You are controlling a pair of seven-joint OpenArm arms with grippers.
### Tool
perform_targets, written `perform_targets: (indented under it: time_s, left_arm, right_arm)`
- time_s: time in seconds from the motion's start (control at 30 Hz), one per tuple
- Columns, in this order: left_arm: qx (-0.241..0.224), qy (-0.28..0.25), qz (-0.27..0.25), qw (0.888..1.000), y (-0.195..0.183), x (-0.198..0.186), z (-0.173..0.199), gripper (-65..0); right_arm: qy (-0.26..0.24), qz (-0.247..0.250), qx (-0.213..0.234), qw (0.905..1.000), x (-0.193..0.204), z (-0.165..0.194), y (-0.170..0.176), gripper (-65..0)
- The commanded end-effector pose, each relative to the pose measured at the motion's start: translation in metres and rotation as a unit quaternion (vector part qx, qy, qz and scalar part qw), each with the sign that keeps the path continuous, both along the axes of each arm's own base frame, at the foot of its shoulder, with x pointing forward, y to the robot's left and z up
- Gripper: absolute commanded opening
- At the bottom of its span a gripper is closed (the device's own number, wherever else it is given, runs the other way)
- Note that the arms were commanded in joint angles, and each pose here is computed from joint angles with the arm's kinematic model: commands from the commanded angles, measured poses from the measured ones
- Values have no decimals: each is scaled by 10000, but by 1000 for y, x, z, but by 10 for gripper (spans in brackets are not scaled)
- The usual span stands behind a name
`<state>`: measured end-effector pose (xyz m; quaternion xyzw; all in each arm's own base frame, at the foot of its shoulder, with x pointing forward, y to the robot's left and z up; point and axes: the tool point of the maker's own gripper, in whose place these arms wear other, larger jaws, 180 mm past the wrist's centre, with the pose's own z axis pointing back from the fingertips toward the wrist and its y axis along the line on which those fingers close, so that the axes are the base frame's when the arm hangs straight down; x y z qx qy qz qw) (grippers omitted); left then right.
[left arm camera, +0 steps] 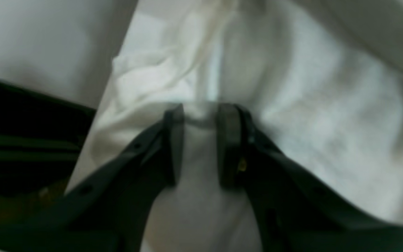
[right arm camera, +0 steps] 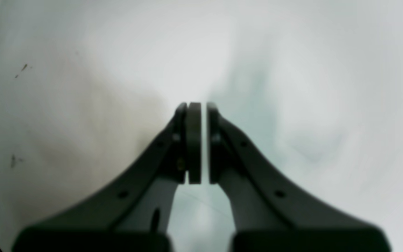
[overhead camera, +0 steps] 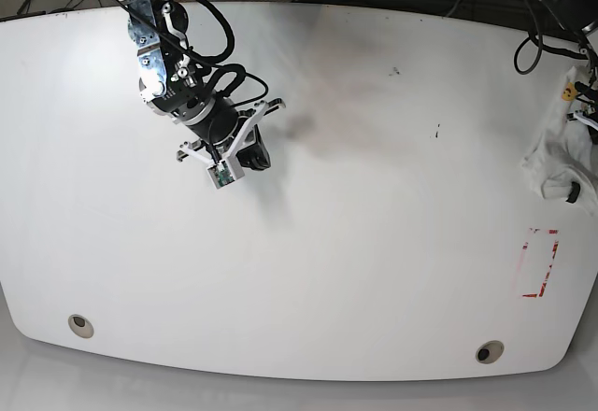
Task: Layout the t-shirt on the table in an organized manner, then fold the t-shirt properly
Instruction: 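Hold the bundle at the table edge with the left gripper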
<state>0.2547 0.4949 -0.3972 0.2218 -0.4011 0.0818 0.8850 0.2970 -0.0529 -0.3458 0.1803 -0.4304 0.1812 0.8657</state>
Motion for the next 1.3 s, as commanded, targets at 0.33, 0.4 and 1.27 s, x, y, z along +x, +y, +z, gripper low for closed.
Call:
perform_targets:
  time_s: [0.33,0.4,1.27]
  left_arm:
    - [136,714,602,9955,27,-68,-16,-503]
    - [46,682,787,9945,25,-84,-21,-503]
    - [182,187,899,9956,10,-79,0,-503]
  right_arm:
    - [-290,37,95,9995,2,18,2,-632]
    - [-282,37,95,9995,2,17,2,-632]
    - [-260,70,114,9996,-4,17,4,-632]
